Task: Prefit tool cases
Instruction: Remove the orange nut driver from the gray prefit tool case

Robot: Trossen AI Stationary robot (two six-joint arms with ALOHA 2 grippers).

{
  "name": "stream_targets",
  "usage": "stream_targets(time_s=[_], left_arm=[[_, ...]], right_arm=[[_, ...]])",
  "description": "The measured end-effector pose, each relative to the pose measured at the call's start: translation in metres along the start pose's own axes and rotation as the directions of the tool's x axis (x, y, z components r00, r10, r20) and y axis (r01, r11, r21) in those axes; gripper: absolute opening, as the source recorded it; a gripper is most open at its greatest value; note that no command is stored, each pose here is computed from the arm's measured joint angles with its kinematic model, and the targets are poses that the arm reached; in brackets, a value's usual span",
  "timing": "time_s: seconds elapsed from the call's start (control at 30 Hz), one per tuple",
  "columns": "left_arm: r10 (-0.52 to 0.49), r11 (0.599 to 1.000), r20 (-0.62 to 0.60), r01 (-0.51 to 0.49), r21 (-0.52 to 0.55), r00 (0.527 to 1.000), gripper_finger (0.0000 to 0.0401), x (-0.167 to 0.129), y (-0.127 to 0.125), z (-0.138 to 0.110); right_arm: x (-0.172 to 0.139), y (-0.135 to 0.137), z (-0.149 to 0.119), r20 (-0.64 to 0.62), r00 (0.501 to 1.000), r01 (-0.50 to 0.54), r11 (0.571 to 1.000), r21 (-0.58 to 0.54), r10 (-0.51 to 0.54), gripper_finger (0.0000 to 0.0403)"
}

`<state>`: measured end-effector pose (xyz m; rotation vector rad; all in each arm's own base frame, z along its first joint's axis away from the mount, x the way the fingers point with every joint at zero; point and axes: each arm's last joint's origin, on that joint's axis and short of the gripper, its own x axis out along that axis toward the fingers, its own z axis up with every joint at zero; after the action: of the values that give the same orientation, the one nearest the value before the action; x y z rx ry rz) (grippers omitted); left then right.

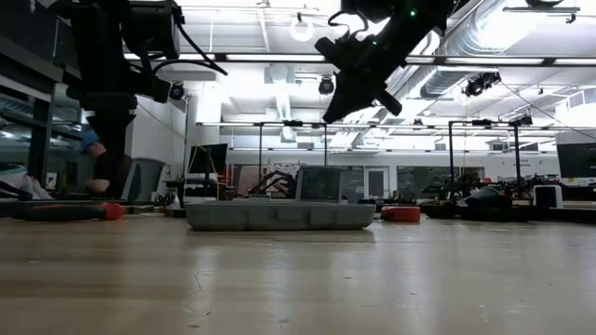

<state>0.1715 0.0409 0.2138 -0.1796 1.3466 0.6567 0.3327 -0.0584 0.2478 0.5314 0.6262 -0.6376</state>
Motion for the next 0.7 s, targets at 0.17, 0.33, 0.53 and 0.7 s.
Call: stream_targets(time_s=[0.17,0.33,0.53,0.7], left_arm=[[0.0,1.0,0.0,0.0,0.0,1.0,0.0147,0.0,0.0,0.0],[0.0,1.0,0.0,0.0,0.0,1.0,0.0147,0.0,0.0,0.0],[-0.007,1.0,0.032,0.007,-0.012,0.999,0.0147,0.0,-0.001,0.003],[-0.062,0.996,0.168,0.072,-0.053,0.984,0.0147,-0.002,-0.006,0.017]], right_arm=[[-0.003,0.007,-0.011,-0.062,0.998,-0.02,0.999,-0.031,0.018,0.0],[-0.005,0.015,-0.015,-0.062,0.997,-0.044,0.999,-0.021,0.043,0.0],[-0.006,0.016,-0.016,-0.08,0.995,-0.068,0.997,-0.02,0.066,0.0],[-0.009,0.024,-0.023,-0.127,0.984,-0.131,0.991,-0.026,0.127,0.0]])
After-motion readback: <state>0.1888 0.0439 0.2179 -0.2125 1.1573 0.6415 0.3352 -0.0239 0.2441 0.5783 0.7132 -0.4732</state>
